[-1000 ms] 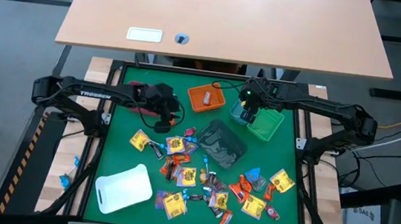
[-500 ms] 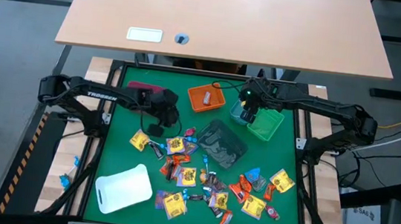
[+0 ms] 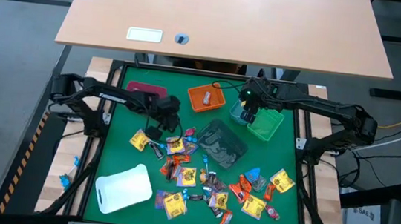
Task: Sort candy
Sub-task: Put the orange chocolate into the orange bin
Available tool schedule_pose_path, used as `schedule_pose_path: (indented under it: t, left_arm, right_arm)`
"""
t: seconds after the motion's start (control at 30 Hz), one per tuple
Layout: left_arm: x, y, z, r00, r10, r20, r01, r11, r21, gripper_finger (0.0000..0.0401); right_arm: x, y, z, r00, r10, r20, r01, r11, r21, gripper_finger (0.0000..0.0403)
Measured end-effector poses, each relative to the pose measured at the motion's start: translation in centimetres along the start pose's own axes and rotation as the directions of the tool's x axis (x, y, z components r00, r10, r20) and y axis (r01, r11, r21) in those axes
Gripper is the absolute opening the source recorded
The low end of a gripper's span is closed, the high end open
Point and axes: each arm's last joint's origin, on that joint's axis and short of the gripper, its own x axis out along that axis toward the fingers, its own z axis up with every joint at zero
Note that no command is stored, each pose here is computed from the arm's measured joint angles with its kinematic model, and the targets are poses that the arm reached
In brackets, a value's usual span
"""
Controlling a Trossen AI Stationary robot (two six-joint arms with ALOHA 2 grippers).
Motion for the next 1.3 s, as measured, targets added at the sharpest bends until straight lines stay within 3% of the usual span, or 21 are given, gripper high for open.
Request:
schedule_pose_path:
  t: [0.3,0.53,0.7,1.03,1.3]
  left_arm:
    - [1.2,-0.1,-0.3,0.998,0.007,-0.065,-0.007,1.0,0.002,0.0112]
    - [1.5,-0.1,-0.4,0.995,0.028,-0.098,-0.027,1.0,0.005,0.0064]
    - [1.5,-0.4,-0.1,0.989,0.071,-0.129,-0.079,0.995,-0.056,0.0055]
    - [1.3,-1.7,1.0,0.971,0.163,-0.174,-0.195,0.963,-0.185,0.0125]
    - [1.1,-2.5,1.5,0.944,0.245,-0.223,-0.308,0.898,-0.316,0.0162]
  right_arm:
    - [0.0,0.0,0.0,1.0,0.0,0.001,0.0,1.0,0.0,0.0177]
    - [0.0,0.0,0.0,1.0,0.0,0.0,0.0,1.0,0.0,0.0177]
    - [0.0,0.0,0.0,1.0,0.0,0.0,0.0,1.0,0.0,0.0177]
    - [0.0,0.0,0.0,1.0,0.0,0.001,0.0,1.0,0.0,0.0177]
    - [0.0,0.0,0.0,1.0,0.0,0.0,0.0,1.0,0.0,0.0177]
